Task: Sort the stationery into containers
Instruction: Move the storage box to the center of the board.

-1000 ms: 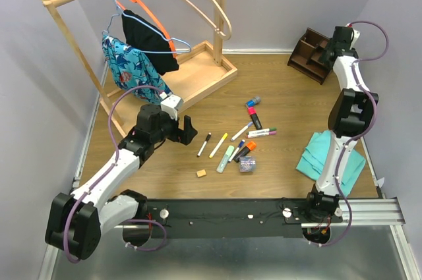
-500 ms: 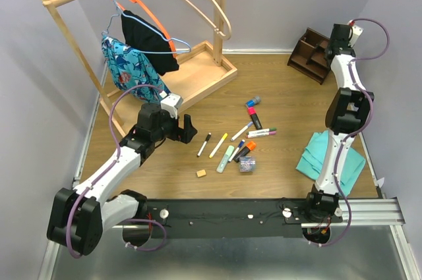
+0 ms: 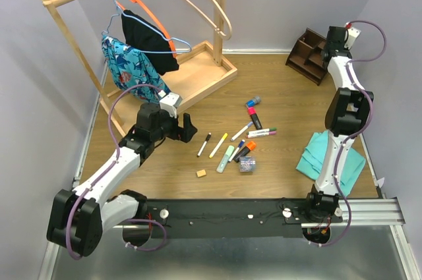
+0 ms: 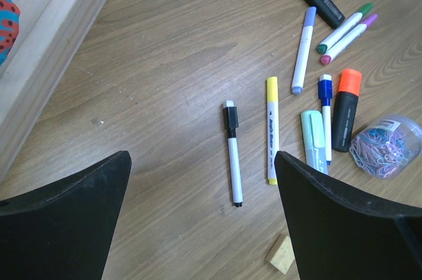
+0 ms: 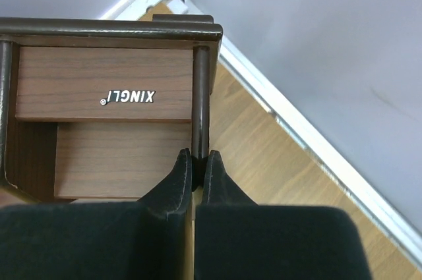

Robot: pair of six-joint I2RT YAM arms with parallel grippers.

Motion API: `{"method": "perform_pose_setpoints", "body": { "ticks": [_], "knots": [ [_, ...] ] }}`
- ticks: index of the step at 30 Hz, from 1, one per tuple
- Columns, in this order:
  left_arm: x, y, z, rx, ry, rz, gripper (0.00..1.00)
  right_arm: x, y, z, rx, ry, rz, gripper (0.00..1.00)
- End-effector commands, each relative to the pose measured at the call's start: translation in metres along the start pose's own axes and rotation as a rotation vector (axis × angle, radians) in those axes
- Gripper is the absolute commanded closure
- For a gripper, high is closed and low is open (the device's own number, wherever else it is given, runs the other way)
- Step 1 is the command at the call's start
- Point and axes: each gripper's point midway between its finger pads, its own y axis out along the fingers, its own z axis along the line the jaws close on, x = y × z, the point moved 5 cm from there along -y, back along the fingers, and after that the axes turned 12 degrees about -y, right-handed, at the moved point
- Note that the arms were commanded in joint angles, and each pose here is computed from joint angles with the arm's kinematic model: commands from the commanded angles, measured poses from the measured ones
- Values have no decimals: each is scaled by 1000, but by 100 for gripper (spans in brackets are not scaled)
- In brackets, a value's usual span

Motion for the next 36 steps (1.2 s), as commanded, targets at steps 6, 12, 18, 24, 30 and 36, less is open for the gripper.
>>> {"method": "perform_pose_setpoints", "body": {
  "ticks": [6, 12, 18, 24, 30, 36],
  "knots": [
    [8, -8, -8, -39, 9, -57, 1, 0, -17, 12, 6, -5, 7, 99],
    [7, -9, -6, -35, 3, -59, 1, -6, -27, 19, 58, -32, 28, 99],
    [11, -10, -6, -37, 5, -75, 1, -33, -59, 28, 152, -110, 91, 99],
    [14, -14, -7, -41, 4, -102, 1, -61, -111, 36, 226, -194, 125, 99],
    [12, -20, -7, -34, 15, -115, 1, -93, -157, 48, 364, -350, 144, 99],
    [10, -23, -7, -35, 29, -115, 1, -123, -165, 35, 411, -506, 109, 99]
  ]
}}
